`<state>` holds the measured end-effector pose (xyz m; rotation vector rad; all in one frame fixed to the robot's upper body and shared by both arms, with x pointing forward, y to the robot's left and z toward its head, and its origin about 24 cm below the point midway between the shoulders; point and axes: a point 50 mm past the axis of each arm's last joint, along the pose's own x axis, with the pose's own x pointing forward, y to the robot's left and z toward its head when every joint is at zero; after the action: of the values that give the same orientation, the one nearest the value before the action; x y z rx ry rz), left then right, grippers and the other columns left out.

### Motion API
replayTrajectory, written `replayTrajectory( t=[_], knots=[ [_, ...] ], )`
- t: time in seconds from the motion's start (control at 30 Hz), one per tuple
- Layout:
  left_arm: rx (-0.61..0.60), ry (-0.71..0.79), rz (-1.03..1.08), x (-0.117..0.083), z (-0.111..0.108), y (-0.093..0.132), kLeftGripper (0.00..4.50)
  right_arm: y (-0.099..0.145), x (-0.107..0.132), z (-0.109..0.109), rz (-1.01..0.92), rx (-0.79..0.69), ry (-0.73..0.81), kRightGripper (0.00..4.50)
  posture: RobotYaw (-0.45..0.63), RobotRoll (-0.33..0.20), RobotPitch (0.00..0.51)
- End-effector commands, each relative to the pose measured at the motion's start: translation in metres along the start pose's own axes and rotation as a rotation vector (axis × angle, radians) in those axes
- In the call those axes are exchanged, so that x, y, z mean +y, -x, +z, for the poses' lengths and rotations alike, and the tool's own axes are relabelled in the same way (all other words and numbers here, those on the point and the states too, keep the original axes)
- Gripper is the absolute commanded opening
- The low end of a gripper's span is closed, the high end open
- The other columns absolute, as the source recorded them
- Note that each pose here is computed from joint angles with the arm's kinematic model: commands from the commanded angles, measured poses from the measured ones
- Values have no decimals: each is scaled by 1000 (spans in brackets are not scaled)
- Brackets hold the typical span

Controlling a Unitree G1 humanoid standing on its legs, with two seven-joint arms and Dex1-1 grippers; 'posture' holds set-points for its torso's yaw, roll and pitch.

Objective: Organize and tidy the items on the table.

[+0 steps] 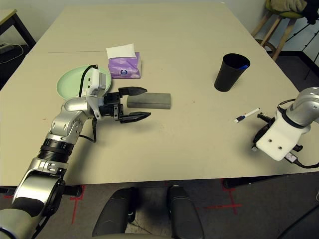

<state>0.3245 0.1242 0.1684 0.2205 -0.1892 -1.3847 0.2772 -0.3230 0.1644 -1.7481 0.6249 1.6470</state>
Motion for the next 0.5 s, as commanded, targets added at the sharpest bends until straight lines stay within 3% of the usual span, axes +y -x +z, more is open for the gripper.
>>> replayTrajectory(
  t=[0.03, 0.27, 0.5],
  knots=[
    [10, -3, 0, 0, 0, 2, 4500, 1, -1, 0, 4, -7, -11, 298, 92, 0, 154],
    [13, -1, -1, 2, 0, 2, 4500, 5, -5, 0, -17, -35, -46, 298, 83, 0, 151],
    [13, 0, -3, 3, 0, 2, 4500, 21, -25, 0, -139, -93, -142, 298, 78, 0, 146]
  ],
)
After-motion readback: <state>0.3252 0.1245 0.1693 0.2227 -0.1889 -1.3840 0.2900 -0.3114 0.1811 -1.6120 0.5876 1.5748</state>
